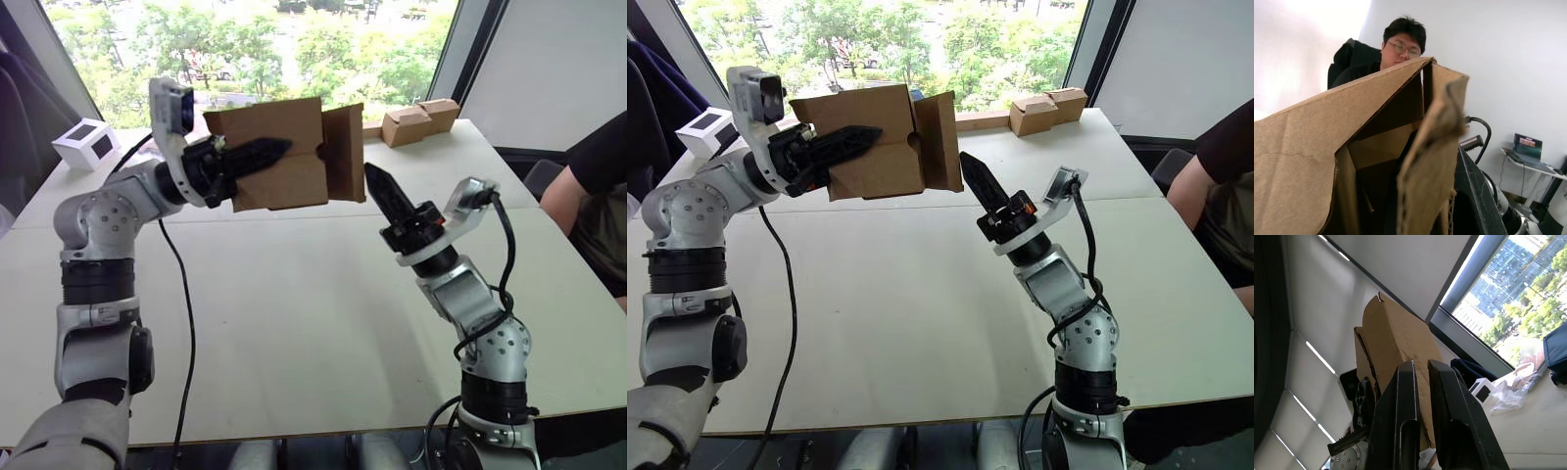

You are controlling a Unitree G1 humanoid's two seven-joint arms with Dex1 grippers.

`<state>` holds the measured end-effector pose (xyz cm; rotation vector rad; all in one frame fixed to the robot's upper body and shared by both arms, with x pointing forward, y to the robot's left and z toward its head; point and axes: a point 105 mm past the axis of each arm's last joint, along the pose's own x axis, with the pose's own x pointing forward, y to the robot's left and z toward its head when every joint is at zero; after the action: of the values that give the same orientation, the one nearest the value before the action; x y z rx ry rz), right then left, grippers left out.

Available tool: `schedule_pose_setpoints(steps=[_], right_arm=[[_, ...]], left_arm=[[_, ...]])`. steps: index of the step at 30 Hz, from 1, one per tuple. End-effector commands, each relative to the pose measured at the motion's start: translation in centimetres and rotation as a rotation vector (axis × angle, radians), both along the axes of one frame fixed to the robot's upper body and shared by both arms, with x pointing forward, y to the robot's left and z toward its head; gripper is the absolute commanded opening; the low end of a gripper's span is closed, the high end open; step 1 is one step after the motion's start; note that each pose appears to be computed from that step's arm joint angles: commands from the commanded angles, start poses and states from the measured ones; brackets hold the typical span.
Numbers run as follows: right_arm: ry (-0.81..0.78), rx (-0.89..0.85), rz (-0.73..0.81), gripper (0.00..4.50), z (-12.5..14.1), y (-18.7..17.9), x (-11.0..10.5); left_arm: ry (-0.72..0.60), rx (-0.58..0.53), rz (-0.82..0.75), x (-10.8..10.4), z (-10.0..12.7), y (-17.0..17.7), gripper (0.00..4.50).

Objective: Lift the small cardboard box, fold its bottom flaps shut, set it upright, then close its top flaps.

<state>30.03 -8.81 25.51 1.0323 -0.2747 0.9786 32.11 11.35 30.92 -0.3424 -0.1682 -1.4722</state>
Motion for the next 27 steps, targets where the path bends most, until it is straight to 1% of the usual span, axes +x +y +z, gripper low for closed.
schedule_pose_setpoints(steps=[1, 15, 27], right_arm=[[-0.054, 0.05, 0.035, 0.41, 1.3, 0.1, -1.3], [-0.036, 0.034, 0.086, 0.41, 0.7, 2.1, -1.9], [-0.001, 0.05, 0.049, 0.41, 0.3, 2.7, -1.1]], left_arm=[[-0.047, -0.013, 0.0, -0.4, 1.0, 0.2, 0.0], [-0.04, -0.015, -0.001, -0.2, 0.8, -0.2, 0.0], [-0.038, -0.009, -0.007, -0.2, 0.6, -0.3, 0.0]])
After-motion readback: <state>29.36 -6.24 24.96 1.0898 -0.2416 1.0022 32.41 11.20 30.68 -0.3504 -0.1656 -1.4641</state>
